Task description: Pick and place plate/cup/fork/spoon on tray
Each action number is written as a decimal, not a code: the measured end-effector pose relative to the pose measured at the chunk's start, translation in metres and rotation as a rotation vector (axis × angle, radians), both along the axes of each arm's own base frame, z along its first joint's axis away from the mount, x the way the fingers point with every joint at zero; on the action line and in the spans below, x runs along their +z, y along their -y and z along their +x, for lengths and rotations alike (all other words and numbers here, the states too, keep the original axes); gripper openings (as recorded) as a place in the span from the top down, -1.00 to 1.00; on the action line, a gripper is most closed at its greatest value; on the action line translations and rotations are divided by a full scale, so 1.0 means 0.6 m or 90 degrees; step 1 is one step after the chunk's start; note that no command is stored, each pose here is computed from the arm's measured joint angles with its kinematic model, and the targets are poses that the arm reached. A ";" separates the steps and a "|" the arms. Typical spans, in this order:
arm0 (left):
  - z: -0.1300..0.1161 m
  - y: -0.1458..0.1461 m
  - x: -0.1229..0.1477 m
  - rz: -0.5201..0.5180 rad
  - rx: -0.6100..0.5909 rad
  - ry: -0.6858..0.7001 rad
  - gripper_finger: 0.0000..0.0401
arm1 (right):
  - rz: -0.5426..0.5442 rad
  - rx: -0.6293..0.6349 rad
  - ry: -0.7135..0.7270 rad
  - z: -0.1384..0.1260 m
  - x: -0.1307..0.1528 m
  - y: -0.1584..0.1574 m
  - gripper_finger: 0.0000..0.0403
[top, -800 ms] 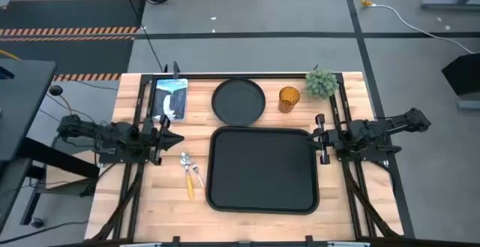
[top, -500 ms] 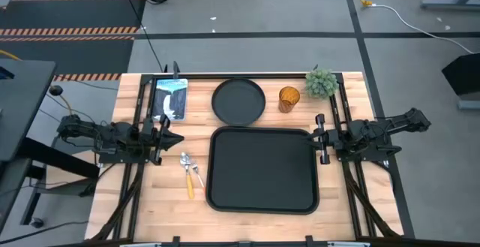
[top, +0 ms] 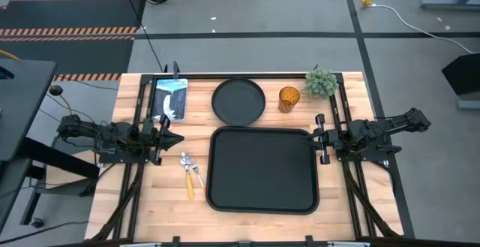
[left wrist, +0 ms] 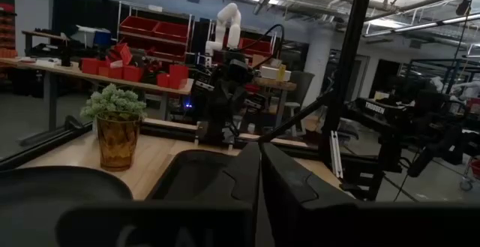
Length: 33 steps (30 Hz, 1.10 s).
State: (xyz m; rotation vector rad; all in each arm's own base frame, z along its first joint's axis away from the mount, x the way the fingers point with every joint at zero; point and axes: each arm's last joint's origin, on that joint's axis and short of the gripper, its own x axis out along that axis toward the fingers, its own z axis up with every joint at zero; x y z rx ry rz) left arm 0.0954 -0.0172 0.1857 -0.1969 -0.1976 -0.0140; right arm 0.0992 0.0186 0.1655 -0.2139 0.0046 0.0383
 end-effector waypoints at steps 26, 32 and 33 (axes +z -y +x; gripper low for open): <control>0.000 0.000 0.000 0.000 0.000 0.000 0.88 | 0.000 0.000 0.000 0.000 0.000 0.000 0.77; 0.000 0.000 0.002 -0.094 -0.018 0.009 0.88 | 0.000 0.000 0.000 0.000 0.000 0.000 0.77; 0.000 -0.002 0.004 -0.107 -0.005 0.018 0.88 | 0.000 0.000 0.000 0.000 0.000 0.000 0.77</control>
